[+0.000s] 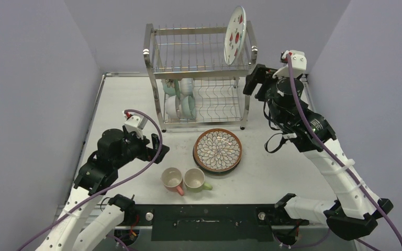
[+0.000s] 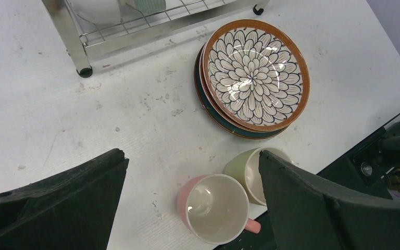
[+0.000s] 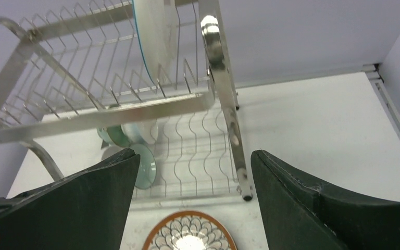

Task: Load the mixed dishes into the dish rack
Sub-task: Pick up the plate at the center of the board.

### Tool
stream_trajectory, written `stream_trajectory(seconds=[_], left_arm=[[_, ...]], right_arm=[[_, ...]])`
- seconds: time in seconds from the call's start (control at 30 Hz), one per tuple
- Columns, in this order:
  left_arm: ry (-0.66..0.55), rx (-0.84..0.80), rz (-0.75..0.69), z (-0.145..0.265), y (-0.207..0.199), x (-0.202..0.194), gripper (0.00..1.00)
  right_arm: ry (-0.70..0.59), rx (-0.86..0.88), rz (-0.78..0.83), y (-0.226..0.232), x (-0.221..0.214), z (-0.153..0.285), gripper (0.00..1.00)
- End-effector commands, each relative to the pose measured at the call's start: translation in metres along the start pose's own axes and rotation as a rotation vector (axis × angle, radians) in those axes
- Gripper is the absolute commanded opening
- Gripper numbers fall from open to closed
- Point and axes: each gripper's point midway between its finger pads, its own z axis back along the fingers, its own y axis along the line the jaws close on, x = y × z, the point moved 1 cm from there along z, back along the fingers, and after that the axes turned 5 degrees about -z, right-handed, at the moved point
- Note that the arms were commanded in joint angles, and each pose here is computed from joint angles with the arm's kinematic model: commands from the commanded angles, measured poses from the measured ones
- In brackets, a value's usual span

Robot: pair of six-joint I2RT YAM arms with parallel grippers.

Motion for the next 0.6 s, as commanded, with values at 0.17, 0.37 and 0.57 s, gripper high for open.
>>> stream_trajectory(seconds=[0.17,0.37,0.57], left_arm=[[0.015,0.028,0.101,-0.011,0.001,0.006,0.94],[0.04,0.057,0.157,-0.025,0.005,0.005,0.91],[0.081,0.033,0.213,-0.047,0.001,-0.001,0.85]], right_arm=[[0.238,0.004,0.017,-0.037,-0.088,0.033,0.8],[0.394,-0.008,0.017,-0.056,-0.157,0.042,0.81],[0.533,-0.019,0.001,-0.067,-0.218,0.046,0.81]])
